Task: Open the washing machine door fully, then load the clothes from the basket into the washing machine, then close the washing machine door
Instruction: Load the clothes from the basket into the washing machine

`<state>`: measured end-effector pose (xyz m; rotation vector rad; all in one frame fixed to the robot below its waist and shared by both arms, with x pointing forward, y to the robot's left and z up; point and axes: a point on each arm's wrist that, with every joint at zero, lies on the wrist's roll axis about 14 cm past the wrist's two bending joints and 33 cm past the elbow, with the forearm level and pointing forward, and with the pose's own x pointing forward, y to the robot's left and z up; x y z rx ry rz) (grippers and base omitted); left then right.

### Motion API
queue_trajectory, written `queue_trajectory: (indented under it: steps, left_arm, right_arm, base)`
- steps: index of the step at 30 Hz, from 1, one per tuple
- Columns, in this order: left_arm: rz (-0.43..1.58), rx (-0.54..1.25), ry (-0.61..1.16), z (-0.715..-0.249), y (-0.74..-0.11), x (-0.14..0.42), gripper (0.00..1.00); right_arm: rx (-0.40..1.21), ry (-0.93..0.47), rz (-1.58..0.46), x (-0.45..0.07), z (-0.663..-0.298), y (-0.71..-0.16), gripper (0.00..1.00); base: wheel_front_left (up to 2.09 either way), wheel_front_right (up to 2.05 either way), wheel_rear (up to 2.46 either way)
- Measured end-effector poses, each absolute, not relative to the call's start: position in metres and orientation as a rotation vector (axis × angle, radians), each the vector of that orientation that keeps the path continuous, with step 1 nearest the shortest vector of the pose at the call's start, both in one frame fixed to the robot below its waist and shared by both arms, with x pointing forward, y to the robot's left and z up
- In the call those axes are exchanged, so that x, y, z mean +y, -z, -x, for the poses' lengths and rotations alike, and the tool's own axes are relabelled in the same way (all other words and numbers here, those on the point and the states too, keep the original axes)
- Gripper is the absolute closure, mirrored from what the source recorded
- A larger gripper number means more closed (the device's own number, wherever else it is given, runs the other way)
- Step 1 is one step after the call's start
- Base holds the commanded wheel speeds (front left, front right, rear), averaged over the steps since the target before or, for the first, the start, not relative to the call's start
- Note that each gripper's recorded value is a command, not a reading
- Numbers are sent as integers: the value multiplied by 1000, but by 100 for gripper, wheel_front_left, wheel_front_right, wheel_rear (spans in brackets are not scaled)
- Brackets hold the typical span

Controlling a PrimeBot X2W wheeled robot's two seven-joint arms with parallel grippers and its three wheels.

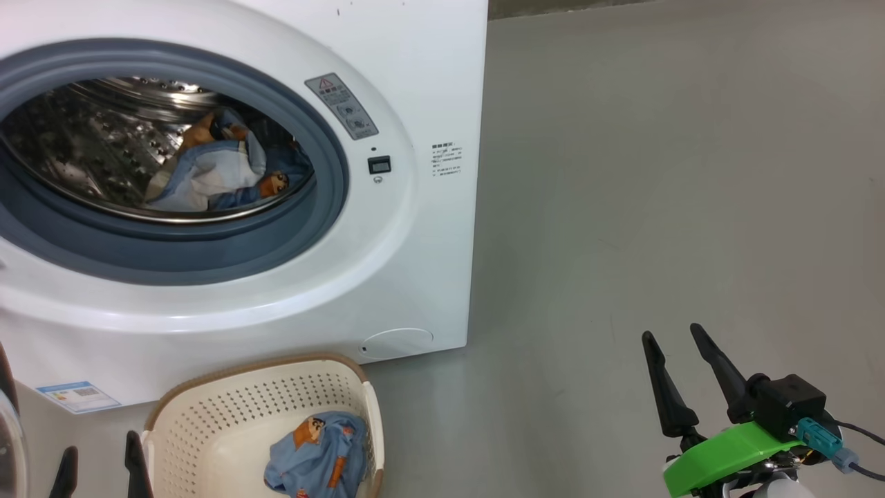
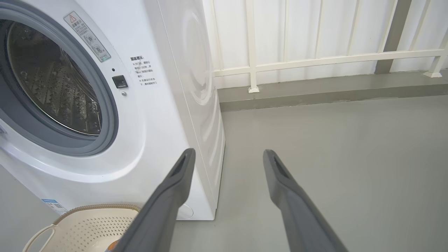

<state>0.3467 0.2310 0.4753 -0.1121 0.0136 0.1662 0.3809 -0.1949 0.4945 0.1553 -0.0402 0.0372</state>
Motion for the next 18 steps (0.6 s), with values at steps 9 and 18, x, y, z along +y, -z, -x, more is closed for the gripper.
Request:
queue_trajectory:
  steps: [9, 18]
  left_arm:
    - [111, 9, -170, -341, -478, 231, 0]
    - [113, 12, -173, -336, -477, 229, 0]
  right_arm:
    - [-51, -44, -156, -193, -380, -498, 0]
    - [-42, -48, -155, -192, -377, -496, 0]
  base:
    - [0, 0, 0]
    - [0, 0, 0]
